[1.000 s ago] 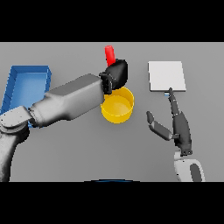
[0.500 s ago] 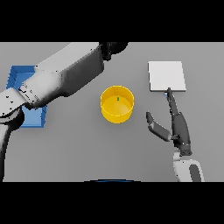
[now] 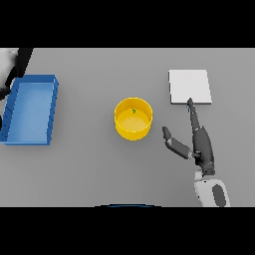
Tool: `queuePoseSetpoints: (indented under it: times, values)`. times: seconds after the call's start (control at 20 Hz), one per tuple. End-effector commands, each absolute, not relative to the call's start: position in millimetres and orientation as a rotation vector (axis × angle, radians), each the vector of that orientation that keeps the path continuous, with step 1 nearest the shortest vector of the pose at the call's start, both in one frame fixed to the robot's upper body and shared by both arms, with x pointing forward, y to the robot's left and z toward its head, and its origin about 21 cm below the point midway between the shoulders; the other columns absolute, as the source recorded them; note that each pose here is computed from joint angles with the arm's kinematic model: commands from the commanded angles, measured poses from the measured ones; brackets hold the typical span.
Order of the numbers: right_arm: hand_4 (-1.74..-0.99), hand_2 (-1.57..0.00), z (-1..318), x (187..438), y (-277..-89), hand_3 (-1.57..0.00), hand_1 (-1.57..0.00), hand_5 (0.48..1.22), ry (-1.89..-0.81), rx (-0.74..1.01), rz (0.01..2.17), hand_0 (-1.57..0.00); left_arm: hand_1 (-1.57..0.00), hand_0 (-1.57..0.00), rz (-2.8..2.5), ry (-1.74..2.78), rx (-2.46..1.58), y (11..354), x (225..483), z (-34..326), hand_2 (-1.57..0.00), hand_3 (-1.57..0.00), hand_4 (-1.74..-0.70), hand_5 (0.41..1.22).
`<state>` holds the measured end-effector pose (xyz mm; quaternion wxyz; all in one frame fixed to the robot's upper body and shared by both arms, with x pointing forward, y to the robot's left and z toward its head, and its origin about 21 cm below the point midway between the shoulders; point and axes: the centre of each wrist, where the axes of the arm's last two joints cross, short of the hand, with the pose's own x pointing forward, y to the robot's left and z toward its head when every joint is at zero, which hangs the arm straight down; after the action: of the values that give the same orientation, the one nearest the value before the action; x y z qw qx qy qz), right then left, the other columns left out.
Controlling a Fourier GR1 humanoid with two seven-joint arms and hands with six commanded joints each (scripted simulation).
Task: Pick up the red beaker and tilt it to pour out 1 green nut into yellow bowl. Pick up the yellow bowl and place it on the metallic measuring scale.
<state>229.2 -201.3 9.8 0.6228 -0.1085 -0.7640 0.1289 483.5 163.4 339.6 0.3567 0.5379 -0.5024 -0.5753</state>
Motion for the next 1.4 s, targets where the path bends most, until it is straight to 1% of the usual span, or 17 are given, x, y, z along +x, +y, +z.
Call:
queuePoseSetpoints:
  times: [0.0, 0.1, 0.2, 0.3, 0.35, 0.45, 0.5, 0.55, 0.7, 0.75, 0.8, 0.85, 1.0, 1.2, 1.25, 1.3, 1.35]
  values:
    - [-1.129, 0.00, 12.1, 230.6, -199.8, 0.00, 0.00, 0.625, -1.769, -0.211, 0.279, 0.00, -1.57, -1.57, -1.364, -1.323, 1.350, 182.1, 484.8, 342.2, -1.57, -1.39, -1.74, 1.221]
    - [-1.093, 0.00, 12.7, 228.6, -197.5, 0.00, 0.00, 0.623, -1.789, -0.148, 0.258, 0.00, -1.57, -1.57, -1.138, -1.349, 1.234, 227.8, 486.9, 332.9, -1.57, -1.46, -1.74, 1.221]
    - [-1.081, 0.00, 9.2, 230.4, -199.3, 0.00, 0.00, 0.631, -1.763, -0.141, 0.253, 0.00, -1.57, -1.57, -0.945, -1.344, 1.145, 265.1, 487.1, 308.8, -1.57, -1.50, -1.74, 1.221]
    - [-1.106, 0.00, 11.3, 232.8, -205.3, 0.00, 0.00, 0.642, -1.759, -0.127, 0.256, 0.00, -1.57, -1.57, -0.785, -1.316, 1.098, 293.2, 485.1, 280.8, -1.57, -1.52, -1.74, 1.221]
    - [-1.126, 0.00, 10.5, 231.4, -205.1, 0.00, 0.00, 0.651, -1.772, -0.127, 0.279, 0.00, -1.57, -1.57, -0.700, -1.270, 1.103, 309.6, 482.0, 273.1, -1.57, -1.53, -1.74, 1.221]
    - [-1.148, 0.00, 11.4, 232.4, -204.3, 0.00, 0.00, 0.663, -1.779, -0.105, 0.276, 0.00, -1.57, -1.57, -0.541, -1.205, 1.062, 327.4, 478.0, 250.0, -1.57, -1.55, -1.74, 1.221]
    - [-1.157, 0.00, 9.7, 228.9, -204.0, 0.00, 0.00, 0.666, -1.780, -0.106, 0.279, 0.00, -1.57, -1.57, -0.471, -1.173, 1.037, 335.8, 475.3, 238.2, -1.57, -1.55, -1.74, 1.221]
    - [-1.165, 0.00, 10.5, 229.9, -206.1, 0.00, 0.00, 0.672, -1.774, -0.124, 0.283, 0.00, -1.57, -1.57, -0.406, -1.167, 1.010, 341.7, 473.0, 230.9, -1.57, -1.56, -1.74, 1.221]
    - [-1.188, 0.00, 9.3, 233.8, -203.1, 0.00, 0.00, 0.696, -1.780, -0.135, 0.308, 0.00, -1.57, -1.57, -0.298, -1.127, 0.939, 356.3, 464.2, 201.2, -1.57, -1.46, -1.74, 1.221]
    - [-1.191, 0.00, 8.8, 229.7, -206.0, 0.00, 0.00, 0.702, -1.782, -0.136, 0.313, 0.00, -1.57, -1.57, -0.267, -1.125, 0.914, 359.1, 460.2, 189.4, -1.57, -1.43, -1.74, 1.221]
    - [-1.192, 0.00, 10.9, 231.4, -204.7, 0.00, 0.00, 0.704, -1.777, -0.137, 0.304, 0.00, -1.57, -1.57, -0.236, -1.120, 0.888, 361.9, 455.6, 177.8, -1.57, -1.40, -1.74, 1.221]
    - [-1.194, 0.00, 10.5, 227.6, -204.4, 0.00, 0.00, 0.703, -1.781, -0.128, 0.312, 0.00, -1.57, -1.57, -0.212, -1.124, 0.875, 365.7, 450.0, 168.5, -1.57, -1.37, -1.74, 1.221]
    - [-1.207, 0.00, 8.6, 230.5, -203.5, 0.00, 0.00, 0.708, -1.775, -0.141, 0.323, 0.00, -1.57, -1.57, -0.147, -1.100, 0.834, 365.7, 432.5, 143.2, -1.57, -1.38, -1.74, 1.221]
    - [-1.201, 0.00, 7.8, 229.9, -205.8, 0.00, 0.00, 0.693, -1.773, -0.142, 0.312, 0.00, -1.57, -1.57, -0.089, -1.053, 0.808, 357.1, 404.5, 113.7, -1.57, -1.39, -1.74, 1.221]
    - [-1.195, 0.00, 8.5, 235.7, -204.1, 0.00, 0.00, 0.690, -1.761, -0.137, 0.306, 0.00, -1.57, -1.57, -0.078, -1.044, 0.793, 352.6, 398.5, 108.7, -1.57, -1.39, -1.74, 1.221]
    - [-1.186, 0.00, 7.7, 236.3, -204.9, 0.00, 0.00, 0.687, -1.759, -0.142, 0.310, 0.00, -1.57, -1.57, -0.077, -1.040, 0.788, 350.7, 391.9, 106.0, -1.57, -1.38, -1.74, 1.221]
    - [-1.177, 0.00, 8.6, 235.2, -207.2, 0.00, 0.00, 0.686, -1.767, -0.133, 0.311, 0.00, -1.57, -1.57, -0.074, -1.025, 0.776, 348.1, 386.4, 101.5, -1.57, -1.39, -1.74, 1.150]
